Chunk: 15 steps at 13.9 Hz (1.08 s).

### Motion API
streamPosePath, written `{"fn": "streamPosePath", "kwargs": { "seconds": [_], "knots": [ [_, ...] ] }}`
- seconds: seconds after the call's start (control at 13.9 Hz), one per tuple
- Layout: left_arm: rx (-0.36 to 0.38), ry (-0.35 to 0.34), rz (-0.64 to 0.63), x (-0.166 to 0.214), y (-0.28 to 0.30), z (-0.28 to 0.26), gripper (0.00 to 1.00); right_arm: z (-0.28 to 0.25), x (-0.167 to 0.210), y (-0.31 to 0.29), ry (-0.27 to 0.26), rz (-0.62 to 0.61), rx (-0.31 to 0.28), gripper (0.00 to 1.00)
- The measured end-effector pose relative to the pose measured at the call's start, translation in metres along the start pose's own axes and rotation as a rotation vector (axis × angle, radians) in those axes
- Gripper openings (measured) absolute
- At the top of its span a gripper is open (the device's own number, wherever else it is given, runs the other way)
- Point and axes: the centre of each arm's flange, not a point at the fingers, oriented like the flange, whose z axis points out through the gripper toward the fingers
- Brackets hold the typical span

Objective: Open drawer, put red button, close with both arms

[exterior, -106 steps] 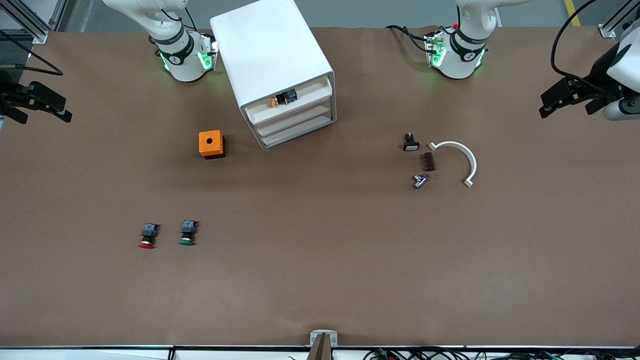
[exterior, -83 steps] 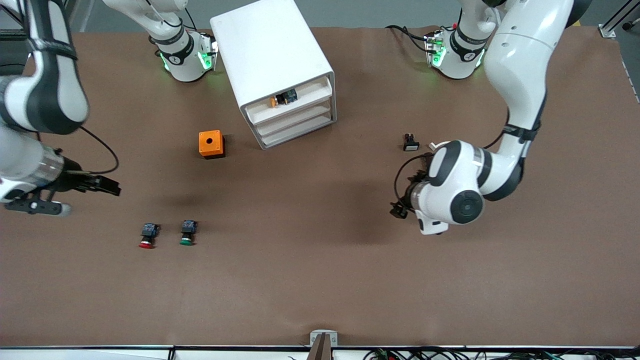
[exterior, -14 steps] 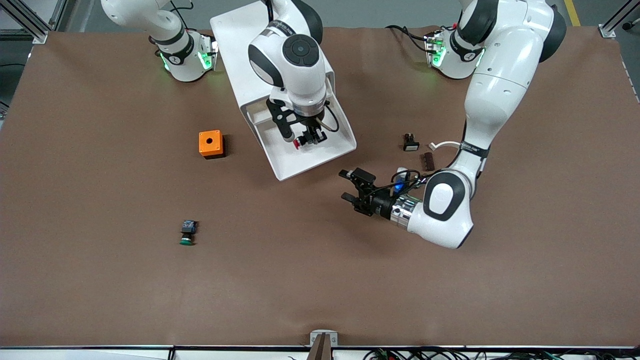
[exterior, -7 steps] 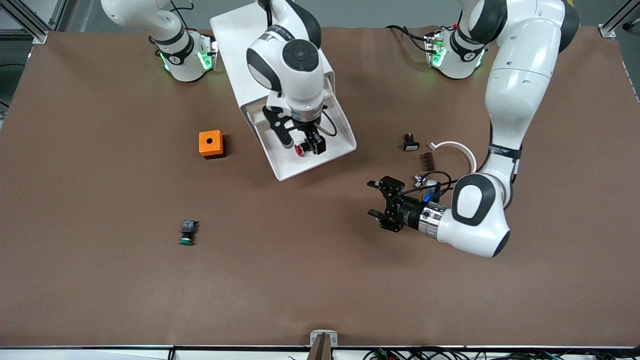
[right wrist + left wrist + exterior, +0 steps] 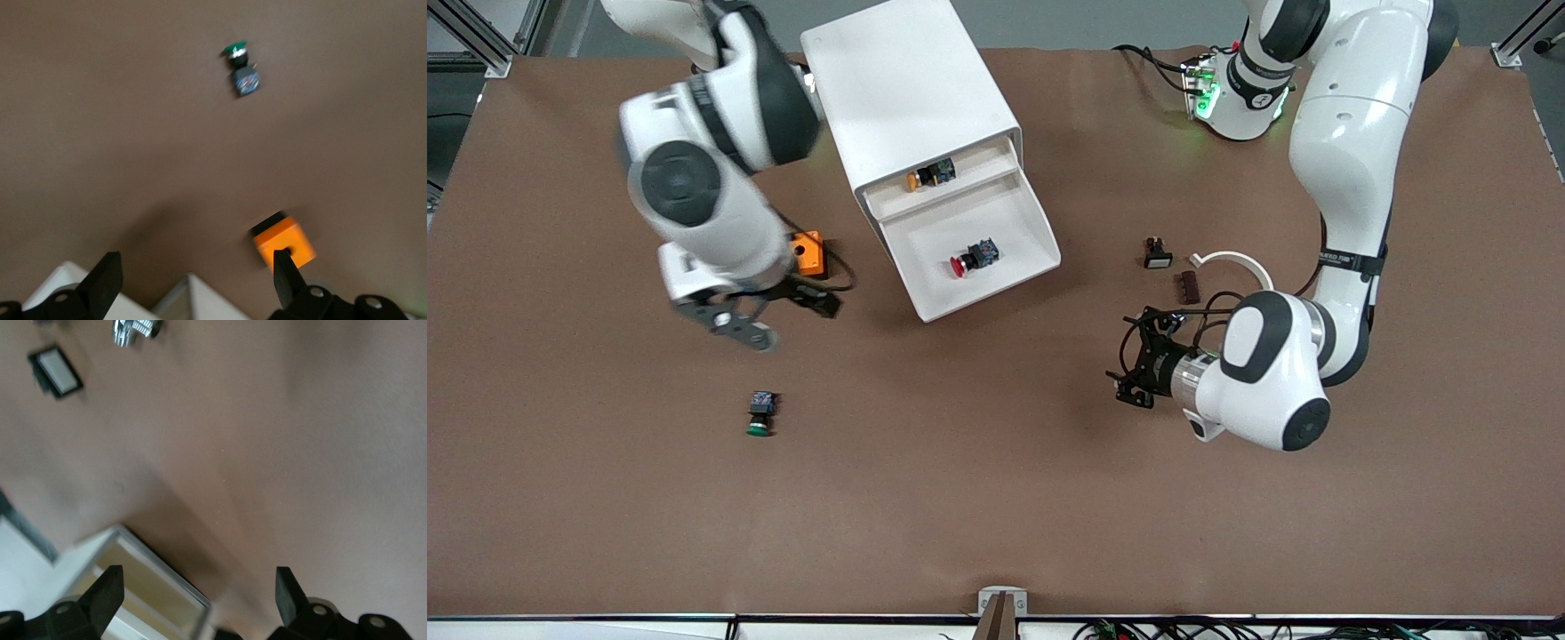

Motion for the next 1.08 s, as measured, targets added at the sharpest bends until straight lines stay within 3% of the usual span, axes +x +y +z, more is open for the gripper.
{"fn": "streamPosePath", "kwargs": {
  "seconds": [0.22, 0.43, 0.79, 1.08],
  "knots": [
    [-0.02, 0.084, 0.171, -0.037, -0.002, 0.006, 1.0, -0.017, 0.042, 0.092, -0.034, -0.189, 0.01, 1.0],
    [-0.034, 0.181, 0.446, -0.058, 0.003, 0.018, 1.0, -0.036, 0.061, 0.176, -0.059, -0.331, 0.03, 1.0],
    [-0.02, 0.369, 0.733, -0.125, 0.002, 0.064, 1.0, -0.053, 0.061, 0.233, -0.073, -0.365, 0.047, 1.0],
    [-0.007, 0.42, 0.86, -0.194, -0.014, 0.118, 1.0, -0.05, 0.06, 0.235, -0.092, -0.364, 0.045, 1.0]
  ]
}}
